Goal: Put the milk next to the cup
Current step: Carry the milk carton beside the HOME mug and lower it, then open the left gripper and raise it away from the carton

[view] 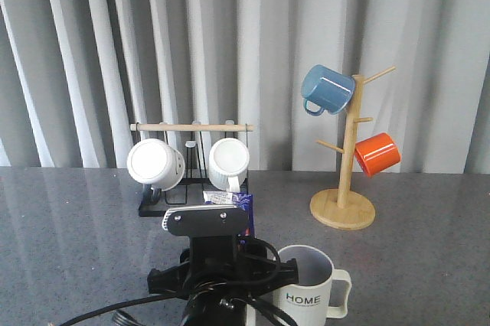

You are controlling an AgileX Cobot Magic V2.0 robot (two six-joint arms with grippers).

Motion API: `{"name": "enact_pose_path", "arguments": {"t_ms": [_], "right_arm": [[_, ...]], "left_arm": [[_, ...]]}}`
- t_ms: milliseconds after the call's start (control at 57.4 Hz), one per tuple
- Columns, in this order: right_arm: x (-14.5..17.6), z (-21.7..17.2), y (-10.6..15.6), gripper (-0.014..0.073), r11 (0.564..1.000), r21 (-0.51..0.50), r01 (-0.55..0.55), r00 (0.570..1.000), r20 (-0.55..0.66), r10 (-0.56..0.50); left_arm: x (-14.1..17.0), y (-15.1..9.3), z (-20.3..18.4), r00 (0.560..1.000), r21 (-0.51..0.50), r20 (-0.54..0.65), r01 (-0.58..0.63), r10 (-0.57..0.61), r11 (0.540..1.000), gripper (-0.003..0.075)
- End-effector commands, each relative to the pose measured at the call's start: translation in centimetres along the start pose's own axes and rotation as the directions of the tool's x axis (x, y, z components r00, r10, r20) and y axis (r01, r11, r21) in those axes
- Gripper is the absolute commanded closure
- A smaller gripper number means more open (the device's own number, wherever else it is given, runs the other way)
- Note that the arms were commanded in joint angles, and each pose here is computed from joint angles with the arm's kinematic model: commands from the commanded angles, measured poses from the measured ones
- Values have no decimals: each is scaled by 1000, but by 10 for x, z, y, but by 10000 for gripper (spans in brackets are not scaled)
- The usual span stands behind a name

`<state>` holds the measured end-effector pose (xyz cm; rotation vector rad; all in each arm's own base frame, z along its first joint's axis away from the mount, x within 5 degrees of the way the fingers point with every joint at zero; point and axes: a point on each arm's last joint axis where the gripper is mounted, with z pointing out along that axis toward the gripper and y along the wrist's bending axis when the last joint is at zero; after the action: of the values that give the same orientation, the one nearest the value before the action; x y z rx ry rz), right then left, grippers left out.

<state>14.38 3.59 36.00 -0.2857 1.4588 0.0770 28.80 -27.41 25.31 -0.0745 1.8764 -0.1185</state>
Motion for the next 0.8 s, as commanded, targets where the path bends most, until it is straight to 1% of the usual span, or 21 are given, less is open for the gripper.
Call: {"name": "enact_pose_path", "arguments": {"t_ms": [0, 52, 105, 174, 226, 279, 296, 331, 348, 418, 592, 784], "right_arm": [[-18, -1, -4, 602, 999, 29, 15, 995, 102, -18], [-18, -1, -4, 602, 999, 29, 15, 995, 102, -18], [-18, -1, -4, 602, 999, 29, 15, 995, 102, -18], [-18, -1, -4, 602, 999, 29, 15, 995, 102, -18], [-18, -1, -4, 602, 999, 29, 15, 995, 102, -18], [-18, -1, -4, 602, 999, 29, 15, 995, 102, -18], [-18, -1, -4, 602, 999, 29, 15, 995, 102, -18], [-18, -1, -4, 602, 999, 29, 15, 995, 102, -18], [-18, -1, -4, 602, 999, 29, 15, 995, 102, -18], [-18, -1, -4, 602, 999, 29, 15, 995, 102, -18], [-18, -1, -4, 602, 999, 29, 15, 995, 102, -18], [-18, -1, -4, 602, 999, 29, 15, 995, 102, -18]], "left_arm": [[-23, 0, -7, 997, 9, 71, 23, -24, 1000, 541], [-24, 2, -7, 996, -13, 84, 26, -25, 1000, 532], [-24, 2, -7, 996, -12, 85, 24, -23, 1000, 508], [-25, 3, -8, 996, -19, 90, 27, -25, 999, 437], [-25, 4, -8, 995, -29, 96, 28, -25, 999, 361], [-26, 5, -8, 994, -40, 103, 27, -22, 999, 266], [-26, 5, -8, 994, -46, 106, 24, -19, 999, 220], [-27, 6, -8, 994, -53, 109, 11, -5, 999, 155], [-27, 6, -8, 994, -56, 109, 1, 5, 998, 108], [-26, 5, -8, 994, -55, 107, -18, 24, 998, -16], [-34, 3, -17, 993, -28, 120, -10, 13, 1000, -5], [-59, 6, -38, 985, 13, 168, 40, -42, 999, 8]]}}
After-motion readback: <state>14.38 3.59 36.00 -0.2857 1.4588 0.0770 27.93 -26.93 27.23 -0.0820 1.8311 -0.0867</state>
